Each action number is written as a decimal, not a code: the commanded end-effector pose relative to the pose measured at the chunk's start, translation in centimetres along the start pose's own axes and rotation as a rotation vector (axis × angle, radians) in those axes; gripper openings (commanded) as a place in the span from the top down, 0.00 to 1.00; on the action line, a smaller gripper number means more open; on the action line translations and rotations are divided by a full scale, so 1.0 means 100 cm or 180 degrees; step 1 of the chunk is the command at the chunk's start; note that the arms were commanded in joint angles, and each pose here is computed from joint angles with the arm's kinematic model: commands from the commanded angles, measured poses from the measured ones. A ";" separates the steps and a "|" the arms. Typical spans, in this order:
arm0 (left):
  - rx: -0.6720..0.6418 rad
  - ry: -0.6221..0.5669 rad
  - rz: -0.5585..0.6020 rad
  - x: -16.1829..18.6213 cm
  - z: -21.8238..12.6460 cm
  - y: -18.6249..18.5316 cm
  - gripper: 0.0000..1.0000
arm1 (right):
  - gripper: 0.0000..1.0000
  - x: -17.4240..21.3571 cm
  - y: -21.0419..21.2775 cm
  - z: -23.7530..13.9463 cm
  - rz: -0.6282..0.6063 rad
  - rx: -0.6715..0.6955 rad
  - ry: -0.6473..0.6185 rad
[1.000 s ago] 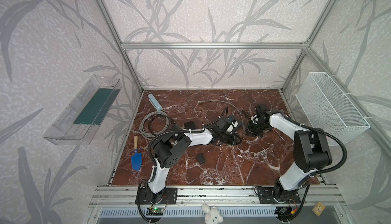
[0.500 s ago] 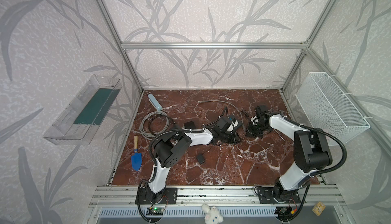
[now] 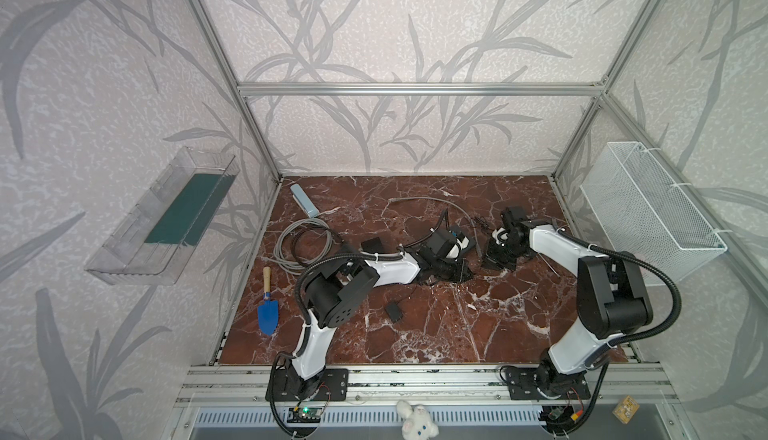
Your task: Insert the plug into the switch port
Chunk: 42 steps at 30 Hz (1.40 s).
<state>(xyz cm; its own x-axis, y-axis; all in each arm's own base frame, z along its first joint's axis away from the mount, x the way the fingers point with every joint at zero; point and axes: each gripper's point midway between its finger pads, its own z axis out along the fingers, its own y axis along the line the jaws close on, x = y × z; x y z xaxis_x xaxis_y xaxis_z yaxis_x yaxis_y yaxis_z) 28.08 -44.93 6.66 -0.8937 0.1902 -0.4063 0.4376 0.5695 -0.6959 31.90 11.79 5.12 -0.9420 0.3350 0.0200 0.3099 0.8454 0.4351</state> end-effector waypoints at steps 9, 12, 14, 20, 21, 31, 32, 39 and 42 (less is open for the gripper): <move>0.0127 0.0250 0.0261 -0.009 -0.013 0.003 0.94 | 0.45 -0.020 0.022 -0.060 -0.1926 0.0071 -0.0776; 0.0248 0.0390 0.0241 -0.011 -0.020 0.007 0.94 | 0.40 -0.029 0.040 -0.079 -0.2805 0.0025 -0.1290; 0.0344 0.0483 0.0228 -0.012 -0.024 0.007 0.94 | 0.37 -0.026 0.057 -0.089 -0.3486 -0.0140 -0.1707; 0.0542 0.0666 0.0268 -0.017 -0.038 0.010 0.94 | 0.33 0.004 0.075 -0.088 -0.4590 -0.0515 -0.2052; 0.0562 0.0709 0.0247 -0.017 -0.039 0.012 0.94 | 0.33 0.010 0.073 -0.085 -0.4723 -0.0550 -0.1952; 0.0728 0.0855 0.0274 -0.021 -0.042 0.009 0.93 | 0.49 0.028 0.060 -0.058 -0.5213 -0.0370 -0.1746; 0.0712 0.0859 0.0272 -0.020 -0.041 0.011 0.93 | 0.50 0.028 0.061 -0.055 -0.5220 -0.0384 -0.1743; 0.0693 0.0917 0.0289 -0.015 -0.044 0.014 0.94 | 0.56 0.038 0.063 -0.030 -0.5468 -0.0344 -0.1461; 0.0700 0.0909 0.0282 -0.015 -0.045 0.013 0.94 | 0.59 0.041 0.065 -0.024 -0.5535 -0.0353 -0.1353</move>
<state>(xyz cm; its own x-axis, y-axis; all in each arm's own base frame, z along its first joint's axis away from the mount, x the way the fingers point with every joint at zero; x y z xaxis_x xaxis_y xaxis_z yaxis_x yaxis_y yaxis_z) 29.85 -40.79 8.59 -0.8418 0.4467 -0.3032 0.4883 0.3906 -0.7804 29.27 17.27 9.79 -0.0845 -0.7141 -0.6949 -0.9242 0.3168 -0.2133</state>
